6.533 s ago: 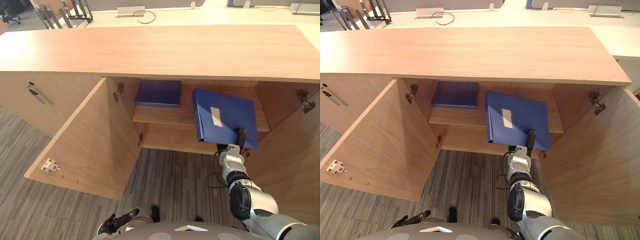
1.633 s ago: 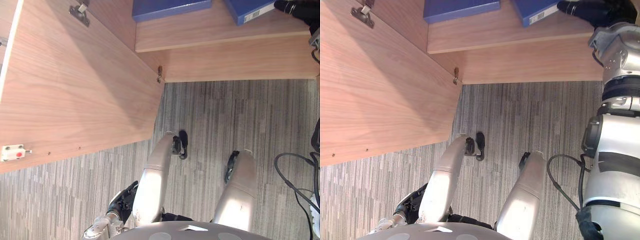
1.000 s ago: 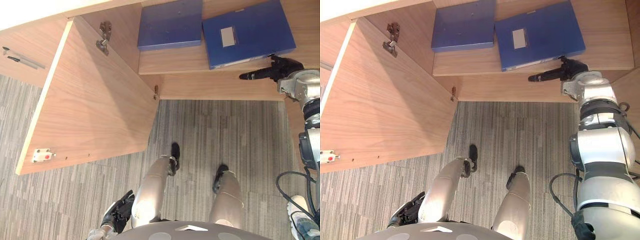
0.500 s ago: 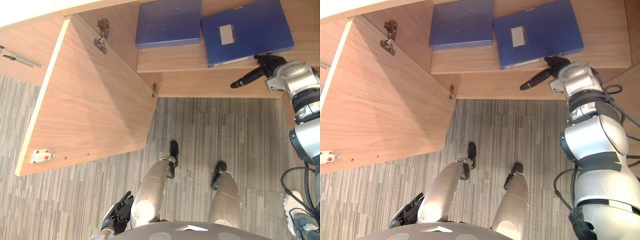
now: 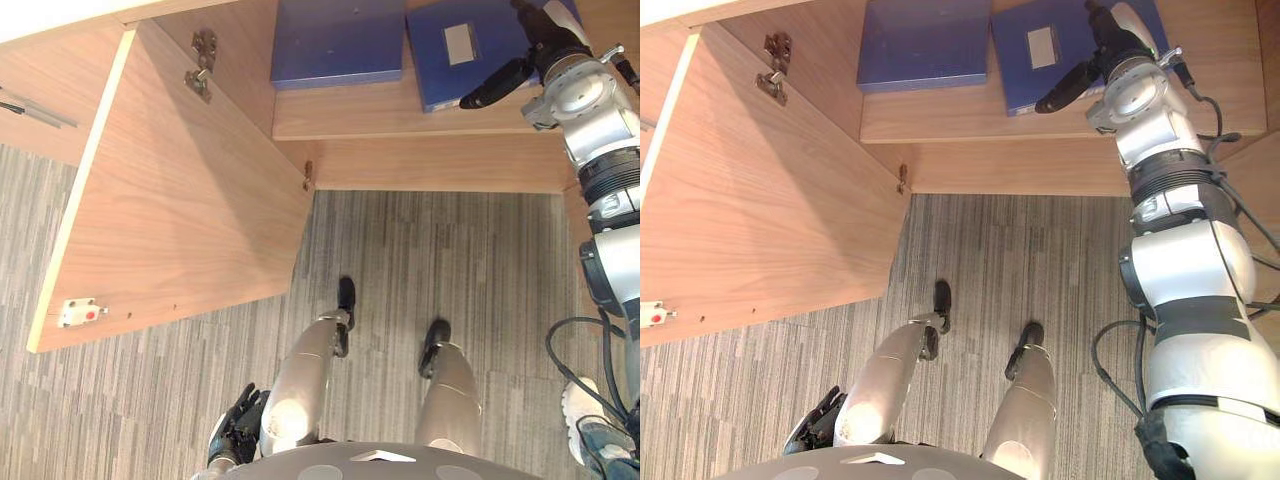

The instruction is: Walk over to the cabinet, pick up the folder, carry it to the office cabinet, place the folder inside the office cabinet, then close the office cabinet door

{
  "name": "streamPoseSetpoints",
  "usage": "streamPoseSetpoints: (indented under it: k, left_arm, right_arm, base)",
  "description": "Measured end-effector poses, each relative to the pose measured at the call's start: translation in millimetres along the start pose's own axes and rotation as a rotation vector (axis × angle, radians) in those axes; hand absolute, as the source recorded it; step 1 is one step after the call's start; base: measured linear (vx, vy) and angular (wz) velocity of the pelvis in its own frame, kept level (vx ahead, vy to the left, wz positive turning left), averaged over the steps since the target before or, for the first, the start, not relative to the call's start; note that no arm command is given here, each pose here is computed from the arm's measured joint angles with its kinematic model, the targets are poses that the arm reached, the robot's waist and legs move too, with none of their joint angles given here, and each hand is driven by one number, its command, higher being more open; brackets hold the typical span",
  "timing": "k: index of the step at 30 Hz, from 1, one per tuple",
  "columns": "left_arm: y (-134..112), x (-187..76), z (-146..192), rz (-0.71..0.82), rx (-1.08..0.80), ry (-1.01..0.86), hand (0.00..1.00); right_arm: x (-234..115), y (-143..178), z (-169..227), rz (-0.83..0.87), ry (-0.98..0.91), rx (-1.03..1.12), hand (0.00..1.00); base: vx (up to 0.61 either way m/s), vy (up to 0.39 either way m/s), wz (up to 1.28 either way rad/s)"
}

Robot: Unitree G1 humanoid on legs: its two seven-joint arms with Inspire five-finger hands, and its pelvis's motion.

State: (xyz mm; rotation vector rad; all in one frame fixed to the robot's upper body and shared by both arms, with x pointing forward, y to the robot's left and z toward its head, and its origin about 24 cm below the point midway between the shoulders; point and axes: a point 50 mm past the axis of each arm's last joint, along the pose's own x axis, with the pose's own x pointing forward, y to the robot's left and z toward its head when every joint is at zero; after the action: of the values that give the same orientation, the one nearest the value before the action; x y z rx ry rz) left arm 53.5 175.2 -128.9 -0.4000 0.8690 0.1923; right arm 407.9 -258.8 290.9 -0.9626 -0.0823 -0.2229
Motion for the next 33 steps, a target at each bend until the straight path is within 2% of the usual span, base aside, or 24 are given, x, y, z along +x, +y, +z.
streamPoseSetpoints:
  k: [6,9,16,19,22,24,28,30,32,33]
  left_arm:
    - [11,9,5,0.084,-0.034,-0.010,1.00]
    - [16,15,7,0.117,-0.022,0.006,1.00]
    - [8,37,31,0.129,0.023,-0.027,1.00]
    - [13,39,31,0.167,0.037,-0.025,1.00]
    - [16,45,36,0.174,0.076,-0.007,1.00]
    - [22,45,36,0.196,0.112,0.011,1.00]
    - [30,44,32,0.223,0.176,0.060,1.00]
    - [30,46,32,0.220,0.245,0.084,1.00]
    - [31,46,31,0.222,0.271,0.095,1.00]
    - [33,45,29,0.229,0.278,0.108,1.00]
  right_arm:
    - [-6,70,-15,0.129,0.046,0.147,1.00]
    - [-11,95,-16,0.173,0.056,0.228,1.00]
    - [-23,128,-20,0.192,0.059,0.250,1.00]
    - [-34,143,-36,0.179,0.087,0.237,1.00]
    - [-51,160,-68,0.183,0.170,0.200,1.00]
    - [-76,183,-100,0.224,0.261,0.193,1.00]
    - [-124,233,-125,0.318,0.382,0.277,1.00]
    - [-168,266,-146,0.364,0.525,0.379,1.00]
    - [-191,281,-154,0.384,0.604,0.441,1.00]
    - [-215,295,-160,0.400,0.687,0.504,1.00]
  base:
    - [0.06,-0.032,-0.12]
    - [0.08,-0.021,-0.02]
    - [0.07,0.001,-0.18]
    - [0.07,0.031,-0.12]
    - [0.03,0.078,-0.05]
    - [-0.01,0.124,0.04]
    - [-0.01,0.111,-0.12]
    - [-0.01,0.103,-0.22]
    - [0.01,0.073,-0.15]
    - [0.03,0.077,-0.08]
